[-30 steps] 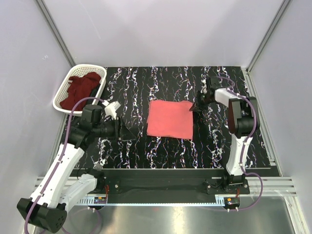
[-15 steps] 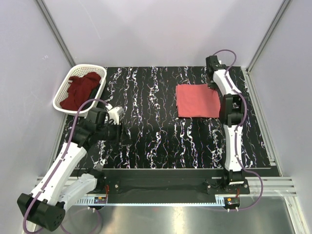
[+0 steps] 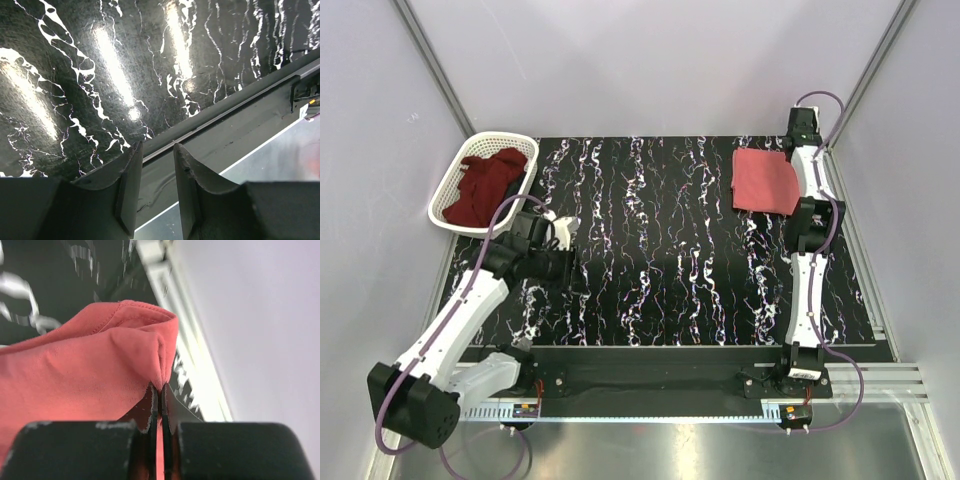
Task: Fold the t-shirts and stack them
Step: Neatly place the folded tshirt to the corner
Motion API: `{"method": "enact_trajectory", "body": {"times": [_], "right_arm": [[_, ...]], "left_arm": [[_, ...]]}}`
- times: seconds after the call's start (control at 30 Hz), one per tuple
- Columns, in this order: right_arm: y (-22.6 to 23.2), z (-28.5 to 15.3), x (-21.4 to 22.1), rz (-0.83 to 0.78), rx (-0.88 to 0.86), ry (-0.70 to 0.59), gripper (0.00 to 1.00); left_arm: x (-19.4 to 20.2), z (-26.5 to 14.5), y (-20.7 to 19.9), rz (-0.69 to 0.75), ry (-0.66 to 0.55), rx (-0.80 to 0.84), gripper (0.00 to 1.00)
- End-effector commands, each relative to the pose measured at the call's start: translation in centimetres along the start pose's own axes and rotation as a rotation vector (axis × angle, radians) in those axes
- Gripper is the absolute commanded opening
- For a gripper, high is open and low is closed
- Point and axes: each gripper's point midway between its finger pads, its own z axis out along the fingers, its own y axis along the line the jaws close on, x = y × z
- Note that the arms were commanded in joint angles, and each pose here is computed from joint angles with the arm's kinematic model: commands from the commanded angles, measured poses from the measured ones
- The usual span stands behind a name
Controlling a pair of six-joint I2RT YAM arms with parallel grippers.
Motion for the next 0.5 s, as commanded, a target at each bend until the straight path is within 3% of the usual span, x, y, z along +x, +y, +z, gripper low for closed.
{"method": "enact_trajectory", "body": {"times": [0.0, 0.2, 0.47], "right_arm": [[-1.7, -0.6, -6.8, 0.049, 0.057, -0.229, 0.0], [-2.1, 0.2, -8.9, 0.075, 0.05, -0.335, 0.0], [-3.2, 2.9, -6.9, 0.197, 0.072, -0.296, 0.0]], "left_arm": [[-2.1, -0.2, -0.2, 0.037, -0.037, -0.008, 0.36], [-2.1, 0.8, 0.4, -0.003, 0.011, -0.013, 0.35], [-2.4, 1.3, 0.5, -0.028, 0.039, -0.01, 0.34]]}}
